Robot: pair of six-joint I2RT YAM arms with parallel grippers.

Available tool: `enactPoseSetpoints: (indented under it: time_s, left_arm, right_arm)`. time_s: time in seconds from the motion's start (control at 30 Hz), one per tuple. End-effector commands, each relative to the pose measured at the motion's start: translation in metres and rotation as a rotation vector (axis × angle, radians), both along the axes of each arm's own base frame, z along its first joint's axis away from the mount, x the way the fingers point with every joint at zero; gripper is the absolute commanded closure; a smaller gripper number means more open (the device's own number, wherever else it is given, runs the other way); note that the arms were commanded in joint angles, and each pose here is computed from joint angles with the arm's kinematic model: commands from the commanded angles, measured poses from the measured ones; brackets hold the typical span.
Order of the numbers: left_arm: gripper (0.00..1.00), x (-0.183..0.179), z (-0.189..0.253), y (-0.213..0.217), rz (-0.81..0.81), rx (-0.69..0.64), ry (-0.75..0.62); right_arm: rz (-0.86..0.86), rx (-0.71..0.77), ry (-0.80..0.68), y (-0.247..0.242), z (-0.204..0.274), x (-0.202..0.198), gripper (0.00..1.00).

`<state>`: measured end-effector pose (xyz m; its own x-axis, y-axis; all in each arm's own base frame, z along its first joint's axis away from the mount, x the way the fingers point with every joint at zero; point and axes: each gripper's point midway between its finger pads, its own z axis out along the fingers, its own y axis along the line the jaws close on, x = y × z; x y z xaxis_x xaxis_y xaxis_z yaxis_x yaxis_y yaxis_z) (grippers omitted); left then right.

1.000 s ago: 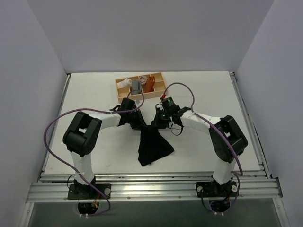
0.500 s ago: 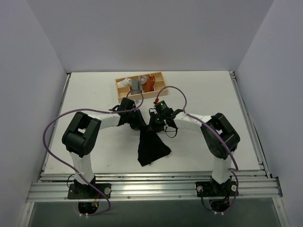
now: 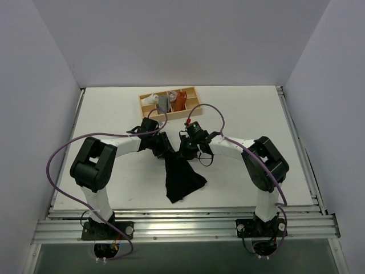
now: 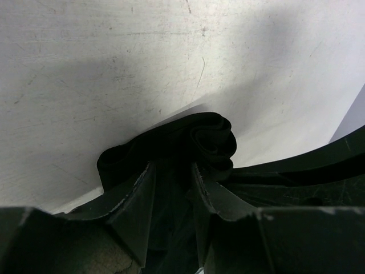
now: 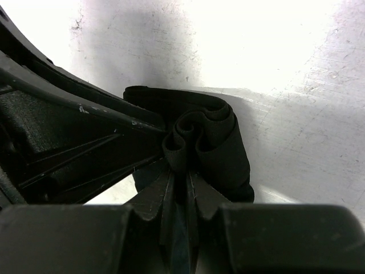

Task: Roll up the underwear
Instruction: Fold the underwear

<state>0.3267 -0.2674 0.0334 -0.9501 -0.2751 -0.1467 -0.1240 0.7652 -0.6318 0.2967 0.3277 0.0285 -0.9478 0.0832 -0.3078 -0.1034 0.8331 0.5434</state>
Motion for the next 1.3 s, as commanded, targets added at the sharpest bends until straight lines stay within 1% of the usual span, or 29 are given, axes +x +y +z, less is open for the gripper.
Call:
enactPoseSetpoints:
  time_s: [0.0, 0.03, 0.17, 0.23, 0.37, 0.43, 0.5, 0.53, 0.67, 0.8, 0.87, 1.03, 1.27]
  left_arm:
    - [0.59, 0.001, 0.021, -0.008, 0.011, -0.094, -0.004]
    - [0.59, 0.002, 0.024, -0.010, 0.010, -0.118, -0.005]
    - [0.55, 0.002, 0.026, -0.012, 0.046, -0.141, 0.024]
    - [0.55, 0.003, 0.033, -0.012, 0.060, -0.153, 0.020]
    - [0.56, 0.008, 0.039, 0.003, 0.091, -0.099, 0.006]
    - [0.57, 0.011, 0.041, 0.017, 0.088, -0.056, 0.009]
    - [0.57, 0.013, 0.041, 0.028, 0.073, -0.009, -0.016]
    - [0.59, 0.012, 0.044, 0.035, 0.077, 0.016, -0.010]
    - [0.61, 0.007, 0.044, 0.048, 0.047, 0.074, -0.037]
    - [0.63, 0.001, 0.033, 0.051, 0.031, 0.086, -0.024]
    - [0.66, -0.001, 0.024, 0.047, 0.021, 0.062, -0.011]
    - [0.66, -0.003, 0.007, 0.035, 0.013, -0.008, 0.024]
    - [0.67, -0.012, -0.017, 0.039, 0.011, 0.018, 0.069]
  right_arm:
    - [0.020, -0.006, -0.032, 0.005, 0.010, 0.005, 1.00]
    - [0.019, -0.014, -0.031, 0.004, 0.010, 0.004, 1.00]
    - [0.015, -0.048, -0.065, 0.002, 0.013, 0.008, 1.00]
    - [0.017, -0.102, -0.059, -0.005, 0.010, 0.005, 1.00]
    - [0.023, -0.125, -0.066, -0.002, 0.011, 0.004, 1.00]
    - [0.016, -0.130, -0.064, -0.004, 0.011, 0.005, 1.00]
    - [0.018, -0.130, -0.069, -0.003, 0.012, 0.004, 1.00]
    - [0.019, -0.134, -0.067, -0.003, 0.012, 0.004, 1.00]
    - [0.023, -0.144, -0.064, -0.003, 0.011, 0.003, 1.00]
    - [0.023, -0.143, -0.065, -0.002, 0.012, 0.004, 1.00]
    - [0.022, -0.139, -0.065, 0.000, 0.014, 0.005, 1.00]
    - [0.029, -0.141, -0.063, 0.004, 0.015, 0.005, 1.00]
    - [0.037, -0.124, -0.059, 0.014, 0.018, 0.007, 1.00]
